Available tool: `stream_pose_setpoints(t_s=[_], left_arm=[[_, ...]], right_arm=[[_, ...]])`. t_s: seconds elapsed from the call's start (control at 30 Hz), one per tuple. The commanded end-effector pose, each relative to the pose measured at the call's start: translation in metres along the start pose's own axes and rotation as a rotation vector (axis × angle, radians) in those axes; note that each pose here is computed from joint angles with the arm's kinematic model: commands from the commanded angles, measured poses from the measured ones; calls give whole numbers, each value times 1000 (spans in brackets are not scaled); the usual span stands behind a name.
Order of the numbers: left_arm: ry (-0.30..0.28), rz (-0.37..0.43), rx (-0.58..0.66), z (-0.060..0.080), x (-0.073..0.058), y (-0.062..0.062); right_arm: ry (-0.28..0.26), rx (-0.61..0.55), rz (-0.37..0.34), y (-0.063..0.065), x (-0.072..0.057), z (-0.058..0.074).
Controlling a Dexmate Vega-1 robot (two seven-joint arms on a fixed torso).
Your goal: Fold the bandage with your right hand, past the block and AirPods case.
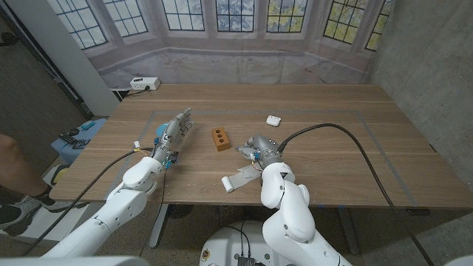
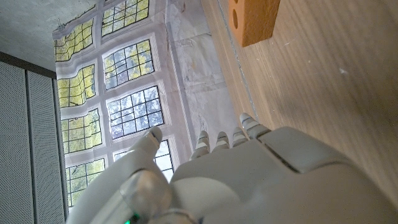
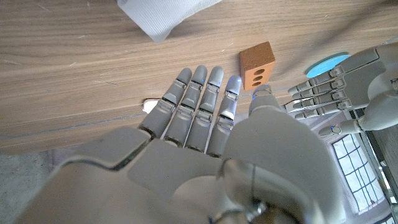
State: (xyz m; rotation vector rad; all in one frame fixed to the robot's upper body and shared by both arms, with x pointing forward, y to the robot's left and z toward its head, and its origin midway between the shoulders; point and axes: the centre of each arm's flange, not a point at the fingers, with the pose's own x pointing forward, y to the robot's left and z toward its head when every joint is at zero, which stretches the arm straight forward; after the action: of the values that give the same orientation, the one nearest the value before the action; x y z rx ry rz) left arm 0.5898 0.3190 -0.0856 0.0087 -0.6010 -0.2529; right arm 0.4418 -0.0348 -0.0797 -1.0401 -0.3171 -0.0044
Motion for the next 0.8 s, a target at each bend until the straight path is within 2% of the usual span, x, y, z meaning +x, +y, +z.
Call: stream_pose_setpoints(t_s=[0.03,0.5,0.8], left_arm=[[2,0,5,2,3,5],[0,-8,16,6,14,8],[-6,1,26,10,17,6]], right_arm=[[-60,53,-50,-10,8,-5],[-97,120,-98,-27,25,-15],[-104,162,-129,-39,35,-27]])
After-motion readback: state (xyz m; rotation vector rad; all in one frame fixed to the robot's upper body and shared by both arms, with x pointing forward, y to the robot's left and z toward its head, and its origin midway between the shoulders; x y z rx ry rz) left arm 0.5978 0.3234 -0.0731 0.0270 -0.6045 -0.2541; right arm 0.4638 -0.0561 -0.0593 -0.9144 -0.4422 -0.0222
